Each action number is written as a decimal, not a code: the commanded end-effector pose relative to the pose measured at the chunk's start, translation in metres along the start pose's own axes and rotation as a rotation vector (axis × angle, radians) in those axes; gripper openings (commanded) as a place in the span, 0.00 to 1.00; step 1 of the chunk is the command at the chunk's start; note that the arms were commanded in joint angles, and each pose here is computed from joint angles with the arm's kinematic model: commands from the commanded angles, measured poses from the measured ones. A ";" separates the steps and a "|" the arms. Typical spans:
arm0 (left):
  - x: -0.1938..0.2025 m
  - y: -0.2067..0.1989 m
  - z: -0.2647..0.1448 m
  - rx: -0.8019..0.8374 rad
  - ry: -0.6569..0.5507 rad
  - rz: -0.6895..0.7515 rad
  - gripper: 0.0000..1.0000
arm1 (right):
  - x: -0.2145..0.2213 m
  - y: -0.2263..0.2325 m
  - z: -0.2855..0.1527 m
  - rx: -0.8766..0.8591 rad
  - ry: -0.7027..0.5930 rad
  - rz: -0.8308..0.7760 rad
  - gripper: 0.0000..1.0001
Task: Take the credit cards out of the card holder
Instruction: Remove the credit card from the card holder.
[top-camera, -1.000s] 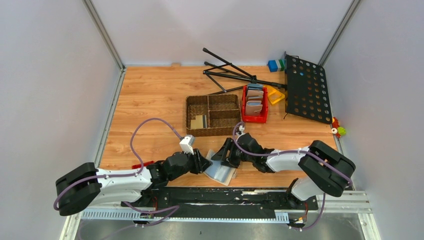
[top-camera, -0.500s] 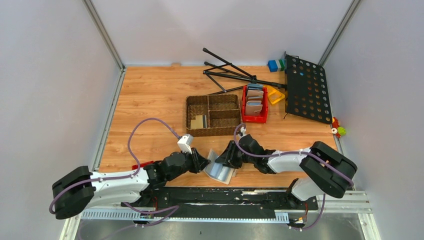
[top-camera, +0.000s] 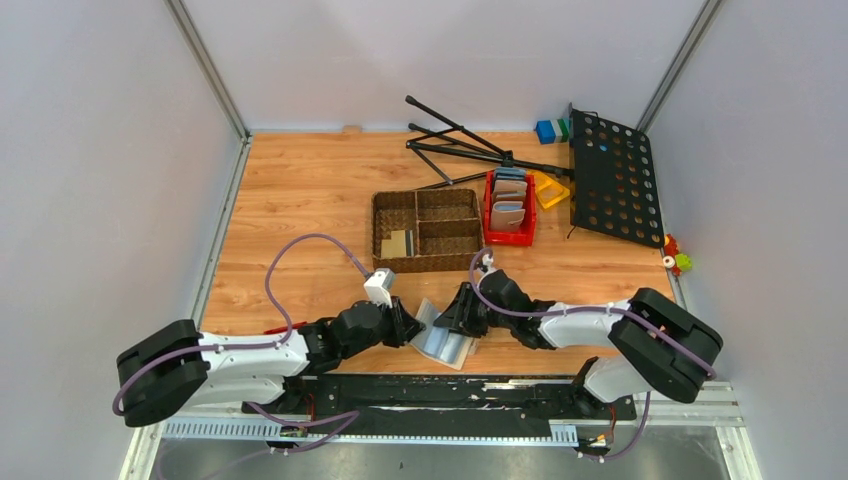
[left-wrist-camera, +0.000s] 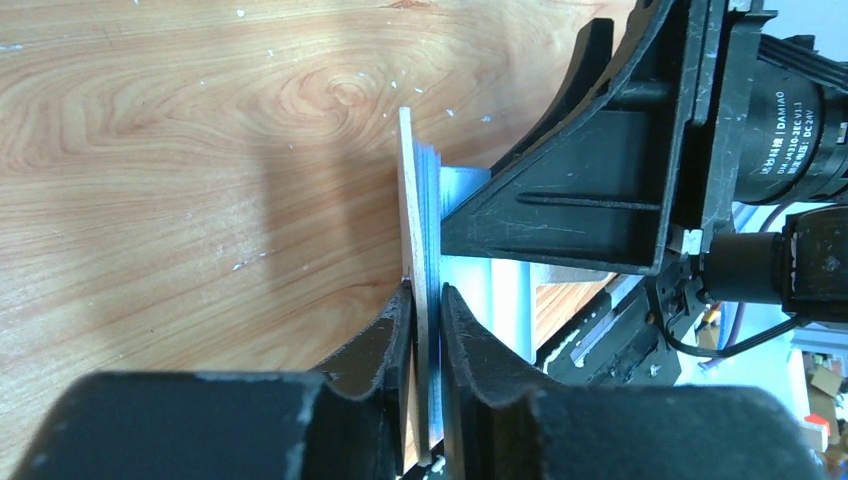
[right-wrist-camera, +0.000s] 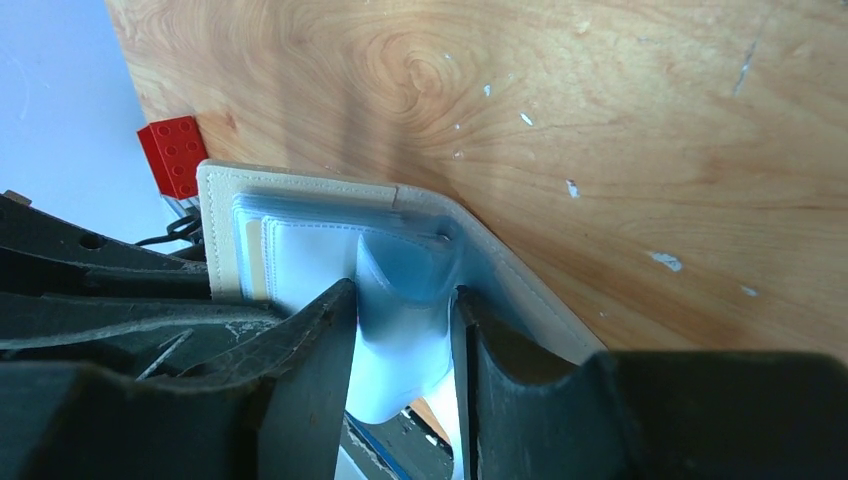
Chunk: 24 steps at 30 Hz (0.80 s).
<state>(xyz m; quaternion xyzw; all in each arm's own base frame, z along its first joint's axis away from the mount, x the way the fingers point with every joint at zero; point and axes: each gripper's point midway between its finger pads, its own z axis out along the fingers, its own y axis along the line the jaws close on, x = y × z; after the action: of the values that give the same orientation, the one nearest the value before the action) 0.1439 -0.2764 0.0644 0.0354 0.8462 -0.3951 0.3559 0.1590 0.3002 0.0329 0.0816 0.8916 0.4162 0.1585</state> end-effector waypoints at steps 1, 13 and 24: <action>-0.011 -0.022 0.002 0.058 -0.024 -0.024 0.15 | -0.002 -0.013 -0.005 0.041 -0.022 -0.044 0.41; -0.023 -0.005 -0.008 -0.018 -0.087 -0.023 0.00 | -0.008 -0.039 -0.032 0.182 -0.072 -0.129 0.55; -0.023 -0.010 -0.007 -0.004 -0.075 -0.015 0.00 | -0.027 0.032 -0.061 -0.010 -0.130 -0.258 0.76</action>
<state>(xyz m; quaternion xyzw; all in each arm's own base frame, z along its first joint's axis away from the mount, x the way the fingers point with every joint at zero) 0.1465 -0.2639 0.0674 0.0168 0.8499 -0.3796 0.3650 0.1536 0.2556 0.0633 0.0240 0.9006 0.3629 0.2379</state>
